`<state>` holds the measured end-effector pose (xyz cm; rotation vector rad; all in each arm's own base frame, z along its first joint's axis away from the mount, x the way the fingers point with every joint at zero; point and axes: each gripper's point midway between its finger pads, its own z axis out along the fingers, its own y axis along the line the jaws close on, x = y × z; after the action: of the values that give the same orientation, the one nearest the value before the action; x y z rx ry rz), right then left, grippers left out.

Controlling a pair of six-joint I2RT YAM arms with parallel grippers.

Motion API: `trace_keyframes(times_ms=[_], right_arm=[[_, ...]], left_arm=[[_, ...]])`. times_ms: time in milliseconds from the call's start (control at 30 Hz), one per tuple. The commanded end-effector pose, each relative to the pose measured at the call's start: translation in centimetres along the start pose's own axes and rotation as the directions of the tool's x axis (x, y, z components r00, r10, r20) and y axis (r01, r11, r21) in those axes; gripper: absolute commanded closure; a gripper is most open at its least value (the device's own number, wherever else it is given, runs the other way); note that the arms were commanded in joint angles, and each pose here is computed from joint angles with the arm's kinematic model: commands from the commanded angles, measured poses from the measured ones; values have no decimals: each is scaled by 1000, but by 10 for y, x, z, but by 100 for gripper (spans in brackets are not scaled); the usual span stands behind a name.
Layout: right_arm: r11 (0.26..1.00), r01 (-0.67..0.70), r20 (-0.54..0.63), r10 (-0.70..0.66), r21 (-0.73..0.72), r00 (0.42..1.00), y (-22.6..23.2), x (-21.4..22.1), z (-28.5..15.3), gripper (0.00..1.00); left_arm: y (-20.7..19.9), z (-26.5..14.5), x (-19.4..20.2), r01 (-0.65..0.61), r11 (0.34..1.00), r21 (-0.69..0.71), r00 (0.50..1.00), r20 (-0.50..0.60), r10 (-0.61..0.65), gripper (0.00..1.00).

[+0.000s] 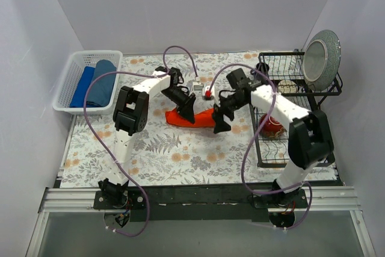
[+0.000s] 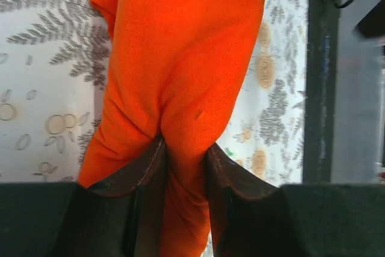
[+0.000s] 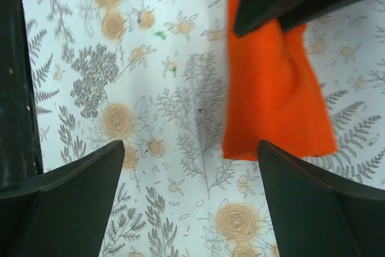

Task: Roll the t-shirts
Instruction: Roll the T-shirt to the center of the board.

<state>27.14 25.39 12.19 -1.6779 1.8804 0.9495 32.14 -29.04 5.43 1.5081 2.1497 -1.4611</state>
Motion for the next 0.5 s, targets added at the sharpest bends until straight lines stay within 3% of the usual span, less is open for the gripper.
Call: trace_keyframes(times_ms=[0, 167, 467], right_arm=[[919, 321, -35, -321, 230, 946, -12, -23, 15, 1], [860, 424, -56, -426, 283, 903, -10, -42, 29, 2], [877, 446, -122, -430, 178, 894, -7, -9, 68, 1]], left_arm=[[-34, -3, -3, 164, 983, 82, 986, -9, -164, 87], [-42, 6, 6, 214, 972, 100, 977, -39, -211, 86], [-54, 21, 11, 226, 966, 129, 973, -76, -217, 86]])
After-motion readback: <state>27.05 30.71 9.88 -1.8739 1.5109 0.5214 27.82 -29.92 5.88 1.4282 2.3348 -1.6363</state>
